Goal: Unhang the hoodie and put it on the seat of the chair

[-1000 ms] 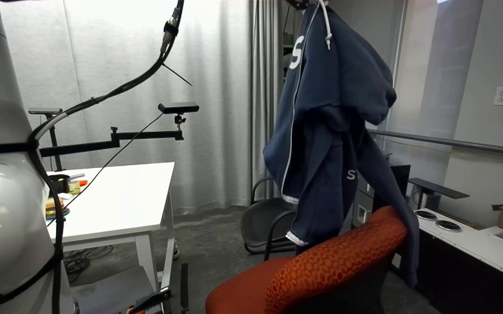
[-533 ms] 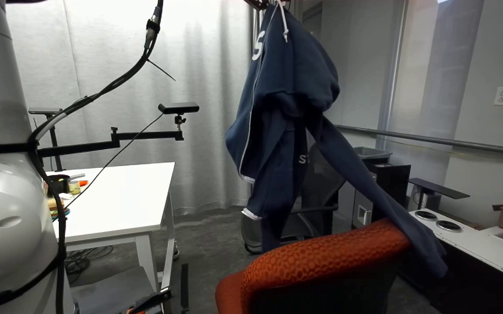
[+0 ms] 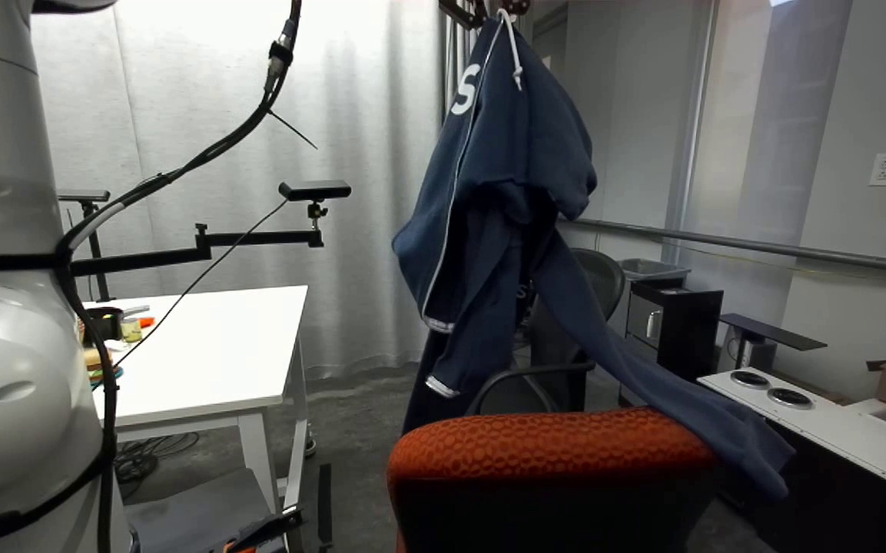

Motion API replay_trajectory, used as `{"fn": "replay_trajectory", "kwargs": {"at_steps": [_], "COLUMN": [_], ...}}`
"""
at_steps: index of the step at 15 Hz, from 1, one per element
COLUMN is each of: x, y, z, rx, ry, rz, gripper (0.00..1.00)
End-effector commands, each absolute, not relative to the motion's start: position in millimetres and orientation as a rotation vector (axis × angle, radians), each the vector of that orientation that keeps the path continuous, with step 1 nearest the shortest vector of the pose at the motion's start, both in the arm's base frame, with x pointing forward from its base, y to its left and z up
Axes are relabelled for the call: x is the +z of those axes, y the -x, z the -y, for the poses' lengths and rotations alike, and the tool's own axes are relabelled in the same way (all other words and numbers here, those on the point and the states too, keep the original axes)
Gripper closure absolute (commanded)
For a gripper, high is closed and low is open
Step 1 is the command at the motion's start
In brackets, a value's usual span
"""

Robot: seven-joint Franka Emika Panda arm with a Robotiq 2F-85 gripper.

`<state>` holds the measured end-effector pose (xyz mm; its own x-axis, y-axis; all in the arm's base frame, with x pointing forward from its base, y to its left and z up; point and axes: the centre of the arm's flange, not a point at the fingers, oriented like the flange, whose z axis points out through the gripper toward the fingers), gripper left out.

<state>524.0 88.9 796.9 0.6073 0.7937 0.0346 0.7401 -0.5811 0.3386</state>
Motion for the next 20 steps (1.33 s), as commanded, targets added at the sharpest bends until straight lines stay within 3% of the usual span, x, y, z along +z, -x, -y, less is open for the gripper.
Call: {"fn": "replay_trajectory", "kwargs": {"at_steps": [1, 13, 20], "x": [804, 794, 812], "y": [-531, -510, -516], "z": [-98, -187, -122], "rx": [0.210, 0.240, 0.293], "ry": [-2.520, -2.258, -2.374], "rz": [-1.299, -1.748, -1.583], "gripper": [0.97, 0.97, 0.97]}}
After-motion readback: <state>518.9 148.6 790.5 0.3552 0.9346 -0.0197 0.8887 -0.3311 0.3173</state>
